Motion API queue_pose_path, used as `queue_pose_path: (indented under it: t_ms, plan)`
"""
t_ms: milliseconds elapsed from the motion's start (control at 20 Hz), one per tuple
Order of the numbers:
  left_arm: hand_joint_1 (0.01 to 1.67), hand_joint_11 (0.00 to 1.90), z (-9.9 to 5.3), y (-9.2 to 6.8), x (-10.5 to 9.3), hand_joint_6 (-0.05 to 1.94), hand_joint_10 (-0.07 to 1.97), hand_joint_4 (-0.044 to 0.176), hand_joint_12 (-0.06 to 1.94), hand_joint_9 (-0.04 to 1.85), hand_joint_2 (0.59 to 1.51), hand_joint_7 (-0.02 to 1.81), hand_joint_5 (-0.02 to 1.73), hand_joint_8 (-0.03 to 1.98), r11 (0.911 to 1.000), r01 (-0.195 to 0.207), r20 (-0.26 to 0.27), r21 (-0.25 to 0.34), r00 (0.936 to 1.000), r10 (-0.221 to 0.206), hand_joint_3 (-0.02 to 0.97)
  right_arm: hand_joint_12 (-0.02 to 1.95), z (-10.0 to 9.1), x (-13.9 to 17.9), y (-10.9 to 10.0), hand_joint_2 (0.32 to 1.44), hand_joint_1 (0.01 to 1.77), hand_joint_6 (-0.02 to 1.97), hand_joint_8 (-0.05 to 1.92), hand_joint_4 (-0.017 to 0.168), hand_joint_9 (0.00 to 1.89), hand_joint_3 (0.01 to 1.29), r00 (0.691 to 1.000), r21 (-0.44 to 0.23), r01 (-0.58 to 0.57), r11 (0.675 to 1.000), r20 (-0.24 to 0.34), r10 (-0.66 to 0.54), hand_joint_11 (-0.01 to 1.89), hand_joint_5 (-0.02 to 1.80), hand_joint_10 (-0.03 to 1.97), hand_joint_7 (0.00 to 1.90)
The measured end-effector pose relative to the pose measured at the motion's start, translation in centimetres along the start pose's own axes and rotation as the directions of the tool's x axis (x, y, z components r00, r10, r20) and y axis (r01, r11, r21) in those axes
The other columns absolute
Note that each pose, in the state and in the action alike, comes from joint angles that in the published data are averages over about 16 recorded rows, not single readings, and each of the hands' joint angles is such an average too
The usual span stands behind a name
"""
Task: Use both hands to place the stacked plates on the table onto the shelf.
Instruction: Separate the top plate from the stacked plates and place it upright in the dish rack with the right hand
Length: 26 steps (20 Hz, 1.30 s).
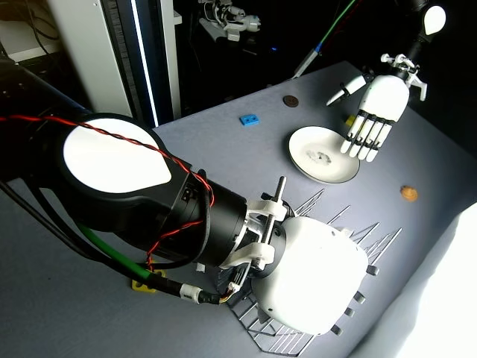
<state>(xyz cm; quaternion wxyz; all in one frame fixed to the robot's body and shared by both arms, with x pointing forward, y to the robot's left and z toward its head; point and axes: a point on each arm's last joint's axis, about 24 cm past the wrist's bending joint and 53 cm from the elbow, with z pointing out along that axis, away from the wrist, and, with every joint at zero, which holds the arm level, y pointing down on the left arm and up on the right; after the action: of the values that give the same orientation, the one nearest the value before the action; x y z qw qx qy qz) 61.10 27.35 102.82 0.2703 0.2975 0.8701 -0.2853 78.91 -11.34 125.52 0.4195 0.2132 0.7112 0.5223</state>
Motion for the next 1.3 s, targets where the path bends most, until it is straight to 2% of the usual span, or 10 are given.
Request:
queue_pose_path:
  t_ms: [350, 500, 900, 1000, 1300]
  plan:
    - [0.02, 0.02, 0.03, 0.02, 0.02, 0.01, -0.02, 0.006, 0.00, -0.02, 1.070, 0.02, 0.02, -0.01, 1.0000, 0.001, 0.000, -0.001, 1.0000, -0.001, 0.016, 1.35, 0.11, 0.40, -0.19, 1.03, 1.29, 0.97, 0.86, -0.007, 0.98, 0.01, 1.000, 0.002, -0.009, 1.000, -0.009, 0.009, 0.79, 0.87, 0.91, 0.99]
    - [0.02, 0.02, 0.05, 0.02, 0.02, 0.01, -0.02, 0.006, 0.00, -0.02, 1.072, 0.02, 0.02, -0.01, 1.0000, 0.002, 0.000, 0.000, 1.0000, -0.002, 0.016, 1.35, 0.14, 0.57, -0.20, 1.05, 1.28, 0.96, 0.83, -0.009, 0.96, 0.01, 1.000, 0.001, -0.011, 1.000, -0.014, 0.011, 0.78, 0.85, 0.84, 0.98]
    - [0.02, 0.02, 0.09, 0.06, 0.20, 0.01, -0.02, 0.006, 0.00, -0.02, 1.074, 0.02, 0.02, -0.01, 1.0000, 0.005, -0.003, -0.001, 1.0000, -0.005, 0.017, 1.36, 0.14, 0.79, -0.01, 1.07, 1.26, 0.91, 0.83, -0.011, 0.99, 0.01, 1.000, -0.006, -0.015, 1.000, -0.023, 0.015, 0.80, 0.85, 0.90, 1.00]
    - [0.02, 0.02, 0.10, 0.09, 0.28, 0.01, -0.02, 0.006, 0.00, -0.02, 1.073, 0.02, 0.02, -0.01, 1.0000, 0.006, -0.005, -0.002, 1.0000, -0.006, 0.017, 1.36, 0.13, 0.83, 0.09, 1.07, 1.25, 0.90, 0.83, -0.011, 1.00, 0.01, 1.000, -0.009, -0.013, 1.000, -0.026, 0.013, 0.80, 0.86, 0.85, 1.00]
    - [0.02, 0.02, 0.12, 0.18, 0.58, 0.01, -0.02, 0.007, 0.00, -0.02, 1.071, 0.02, 0.02, -0.01, 0.9999, 0.011, -0.010, -0.004, 0.9999, -0.011, 0.017, 1.36, 0.09, 0.89, 0.36, 1.08, 1.25, 0.90, 0.92, -0.012, 1.03, 0.01, 0.999, -0.016, 0.001, 1.000, -0.032, -0.001, 0.81, 0.87, 0.88, 1.01]
